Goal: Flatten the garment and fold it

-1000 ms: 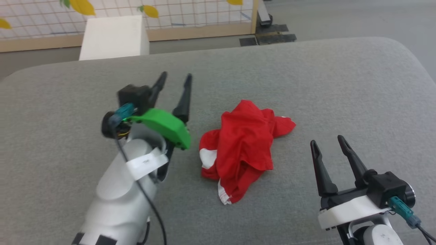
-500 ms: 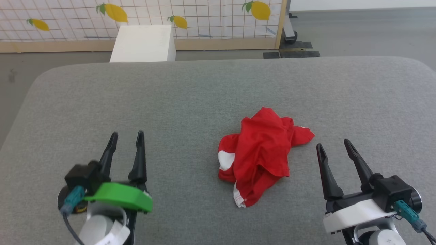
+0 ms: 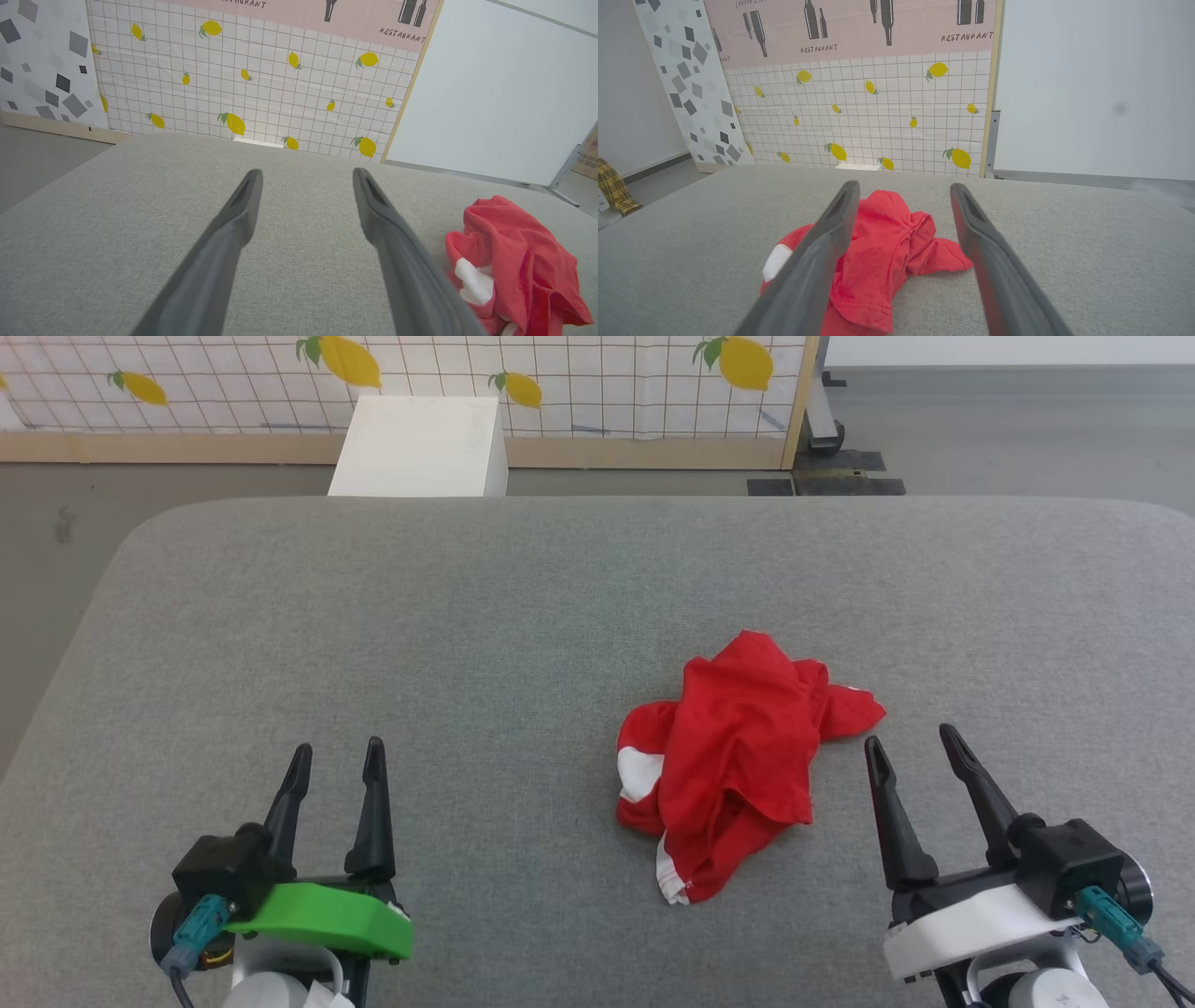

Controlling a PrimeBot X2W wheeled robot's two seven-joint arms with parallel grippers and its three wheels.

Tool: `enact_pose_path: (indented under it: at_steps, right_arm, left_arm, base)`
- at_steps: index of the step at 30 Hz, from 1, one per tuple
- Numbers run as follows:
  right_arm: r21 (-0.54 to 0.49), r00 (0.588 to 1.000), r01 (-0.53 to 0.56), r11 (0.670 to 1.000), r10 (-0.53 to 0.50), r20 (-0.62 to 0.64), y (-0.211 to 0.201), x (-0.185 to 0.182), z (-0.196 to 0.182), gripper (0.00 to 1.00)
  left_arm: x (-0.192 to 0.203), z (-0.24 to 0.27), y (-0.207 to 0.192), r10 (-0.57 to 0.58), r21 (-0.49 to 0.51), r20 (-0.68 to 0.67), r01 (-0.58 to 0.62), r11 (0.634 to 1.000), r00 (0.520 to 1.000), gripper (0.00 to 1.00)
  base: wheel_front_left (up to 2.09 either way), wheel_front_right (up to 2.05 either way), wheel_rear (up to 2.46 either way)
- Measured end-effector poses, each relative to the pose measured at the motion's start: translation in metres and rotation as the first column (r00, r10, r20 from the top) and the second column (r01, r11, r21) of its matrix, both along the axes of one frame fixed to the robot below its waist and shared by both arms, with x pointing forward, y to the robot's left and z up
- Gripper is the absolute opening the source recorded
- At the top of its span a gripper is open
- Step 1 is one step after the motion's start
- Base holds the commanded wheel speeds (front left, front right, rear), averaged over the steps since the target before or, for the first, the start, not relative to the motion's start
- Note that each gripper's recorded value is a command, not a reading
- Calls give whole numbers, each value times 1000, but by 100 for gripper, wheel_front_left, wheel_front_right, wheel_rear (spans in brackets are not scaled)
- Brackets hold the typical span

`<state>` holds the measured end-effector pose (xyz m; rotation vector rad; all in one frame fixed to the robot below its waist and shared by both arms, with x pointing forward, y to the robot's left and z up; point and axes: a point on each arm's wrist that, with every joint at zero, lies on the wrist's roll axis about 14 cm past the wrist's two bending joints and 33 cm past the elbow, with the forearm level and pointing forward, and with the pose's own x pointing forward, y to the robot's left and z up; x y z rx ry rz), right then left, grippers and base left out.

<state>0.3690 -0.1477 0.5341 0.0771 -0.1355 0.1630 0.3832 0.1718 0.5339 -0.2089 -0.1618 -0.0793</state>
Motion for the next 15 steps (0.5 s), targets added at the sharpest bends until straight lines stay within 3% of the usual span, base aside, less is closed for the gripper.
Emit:
enact_pose_path:
  at_steps: [4, 10, 13, 15]
  right_arm:
    - [1, 1000, -19, 1000, 19, -8, 6, -1, -1, 100]
    - [-19, 973, -188, 982, 183, -144, 61, -4, -25, 100]
    - [-36, 920, -276, 960, 253, -299, 87, -6, -54, 100]
    - [-49, 862, -330, 943, 281, -421, 99, -12, -78, 100]
  left_arm:
    - [0, 1, 0, -2, -1, 3, 2, 1000, 1000, 100]
    - [0, 0, -3, -5, -11, 2, 5, 1000, 1000, 100]
    - [-1, -2, -1, 0, -13, -2, 0, 1000, 1000, 100]
    - [-1, -4, -1, 2, -16, -7, -2, 1000, 1000, 100]
  base:
    - [0, 0, 0]
    - [0, 0, 0]
    - [0, 0, 0]
    - [0, 0, 0]
